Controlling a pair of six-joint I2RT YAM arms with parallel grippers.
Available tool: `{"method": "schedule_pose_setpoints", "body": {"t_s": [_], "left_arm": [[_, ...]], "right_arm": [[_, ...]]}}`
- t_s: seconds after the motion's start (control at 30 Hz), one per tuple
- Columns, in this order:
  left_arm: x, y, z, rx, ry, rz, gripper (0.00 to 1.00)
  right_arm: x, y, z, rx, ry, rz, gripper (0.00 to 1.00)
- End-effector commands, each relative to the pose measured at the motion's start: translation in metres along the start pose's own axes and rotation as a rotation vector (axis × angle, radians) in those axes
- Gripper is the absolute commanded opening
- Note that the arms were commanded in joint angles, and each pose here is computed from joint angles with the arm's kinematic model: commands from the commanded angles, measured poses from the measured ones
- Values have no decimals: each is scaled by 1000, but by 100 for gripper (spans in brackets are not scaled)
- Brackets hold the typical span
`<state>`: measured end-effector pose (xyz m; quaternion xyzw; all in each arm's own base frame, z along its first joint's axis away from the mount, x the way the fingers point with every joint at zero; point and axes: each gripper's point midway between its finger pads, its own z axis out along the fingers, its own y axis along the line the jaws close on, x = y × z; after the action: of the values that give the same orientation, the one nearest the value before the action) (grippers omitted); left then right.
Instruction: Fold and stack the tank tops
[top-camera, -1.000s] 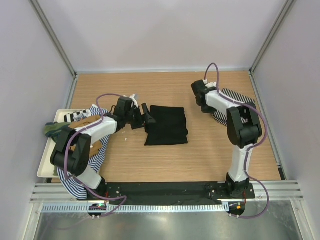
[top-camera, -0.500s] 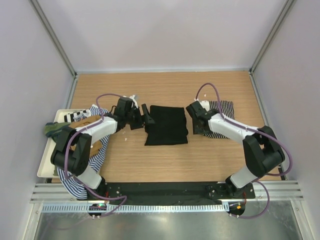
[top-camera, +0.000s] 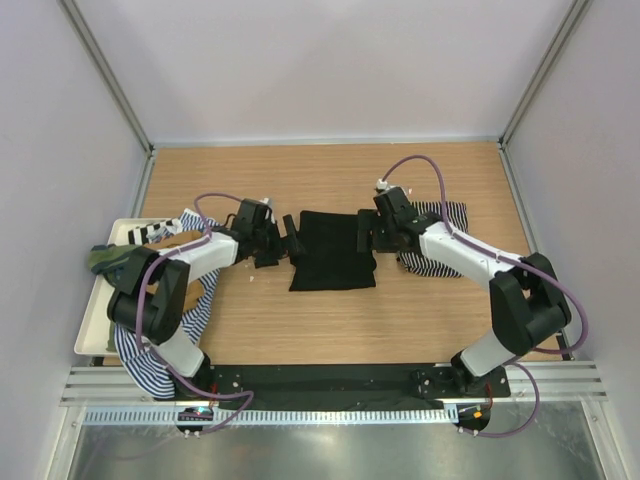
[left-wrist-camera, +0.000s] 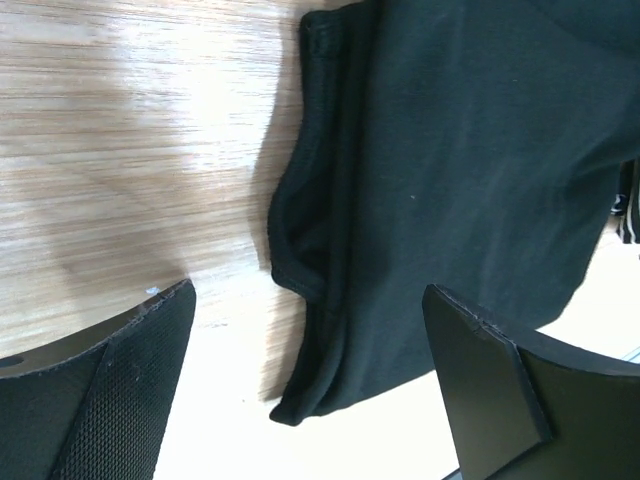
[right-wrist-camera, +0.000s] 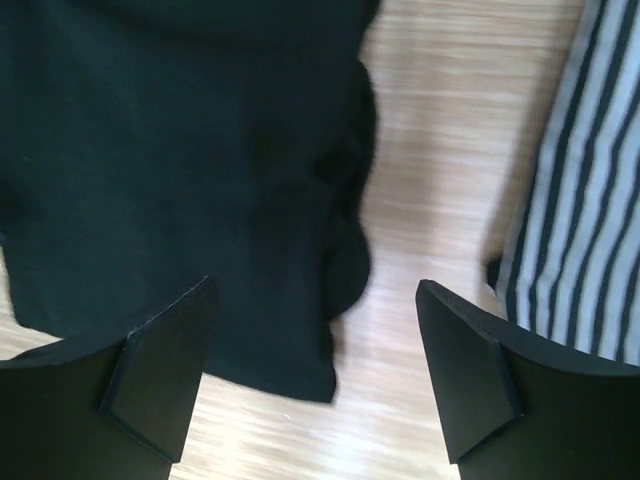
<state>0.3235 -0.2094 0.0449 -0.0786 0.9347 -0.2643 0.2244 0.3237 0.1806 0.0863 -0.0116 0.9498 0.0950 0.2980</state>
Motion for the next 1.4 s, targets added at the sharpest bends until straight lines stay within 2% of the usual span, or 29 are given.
{"method": "schedule_pose_setpoints", "body": {"t_s": [0.0,0.1,0.33,0.63,0.8,0.93,0.97,1.0,1.03,1.1,1.13,1.17,1.23,1.37], "left_arm": [[-11,-9,4,15,-14,0,96],[-8,-10,12,24,9,-18,93],[-8,-8,25,24,26,-47,82],[0,-1,35,-11,45,-75,74],[8,-4,45,-24,65,-72,65],[10,-7,51,-23,71,-70,48],[11,-8,54,-25,74,-69,43],[10,-9,55,-24,70,-69,38],[10,-11,57,-23,68,-69,28],[8,-12,62,-19,64,-75,18],[7,-13,63,-17,60,-78,10],[5,-15,64,-13,56,-80,2],[2,-19,67,-2,48,-87,0],[-6,-37,61,31,12,-83,0]], "right_arm": [[-26,32,13,-185,-47,83,86],[-27,34,28,-252,-28,137,83],[-17,27,55,-245,14,163,85],[16,12,67,-178,77,167,77],[23,21,72,-221,99,164,70],[18,34,77,-237,98,150,56],[20,34,81,-233,106,151,44],[18,35,81,-235,105,151,39],[15,38,82,-242,100,149,31],[12,39,82,-246,94,149,22],[9,41,82,-251,86,147,18],[8,41,81,-253,85,148,9],[1,43,78,-261,70,143,1],[-17,45,64,-265,21,130,1]]}}
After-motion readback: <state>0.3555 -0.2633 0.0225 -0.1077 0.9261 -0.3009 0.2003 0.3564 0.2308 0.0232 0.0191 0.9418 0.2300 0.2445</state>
